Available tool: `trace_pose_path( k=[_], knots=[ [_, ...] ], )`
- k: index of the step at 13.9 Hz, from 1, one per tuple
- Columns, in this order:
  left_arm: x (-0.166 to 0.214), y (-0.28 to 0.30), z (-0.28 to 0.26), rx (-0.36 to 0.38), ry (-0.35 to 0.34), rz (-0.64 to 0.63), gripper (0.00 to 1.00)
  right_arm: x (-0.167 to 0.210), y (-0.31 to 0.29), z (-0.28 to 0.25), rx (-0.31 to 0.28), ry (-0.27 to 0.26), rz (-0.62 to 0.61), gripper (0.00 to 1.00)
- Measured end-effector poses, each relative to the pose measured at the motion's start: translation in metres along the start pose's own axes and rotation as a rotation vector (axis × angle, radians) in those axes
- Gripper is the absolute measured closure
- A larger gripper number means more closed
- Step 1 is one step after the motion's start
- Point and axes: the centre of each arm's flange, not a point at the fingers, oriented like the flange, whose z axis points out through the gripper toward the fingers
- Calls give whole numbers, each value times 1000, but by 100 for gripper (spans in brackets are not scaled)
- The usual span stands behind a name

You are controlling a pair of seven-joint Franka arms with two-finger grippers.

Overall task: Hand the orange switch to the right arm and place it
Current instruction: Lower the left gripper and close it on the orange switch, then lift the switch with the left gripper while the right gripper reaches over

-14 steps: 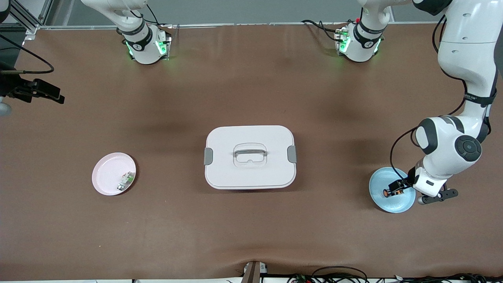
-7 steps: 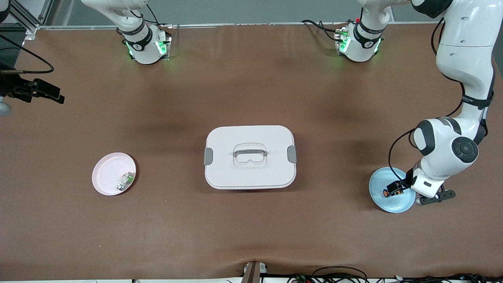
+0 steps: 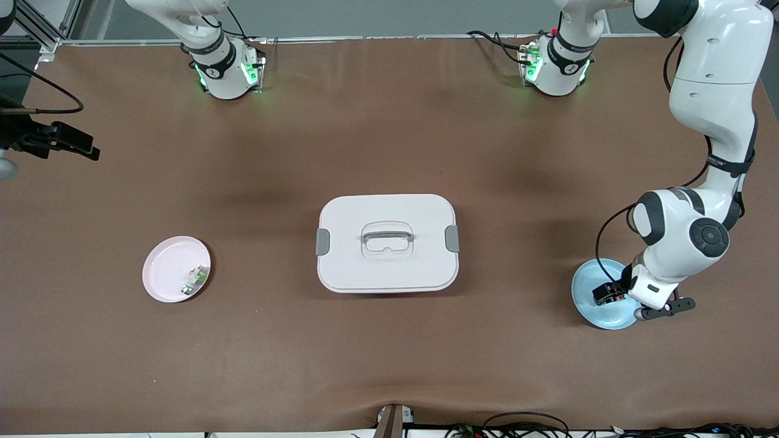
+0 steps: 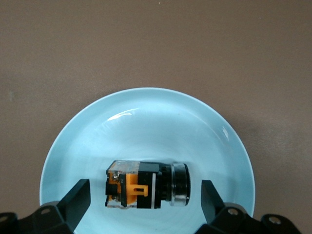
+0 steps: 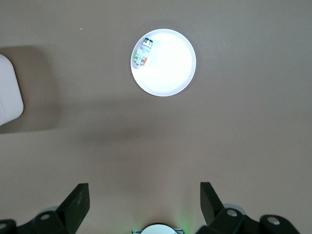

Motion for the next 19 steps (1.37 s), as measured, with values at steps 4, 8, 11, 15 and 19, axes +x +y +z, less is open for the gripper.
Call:
trace_pose_path(
  k=[4,8,11,15,19],
  knots=[
    [-1,-1,10,1,-11,-1,0,0,0,0,0,-1,0,0],
    [-2,-1,14,1,-14,-1,23,0,0,0,0,-1,0,0],
    [-1,-1,12,1,-11,-1,27,0,0,0,0,-2,0,0],
    [7,1,-8,2,-11,0,27,0,-1,1,0,-4,-1,0],
    [8,27,-76,-7,-62,-27,27,-2,-4,2,-1,-18,1,0]
  ],
)
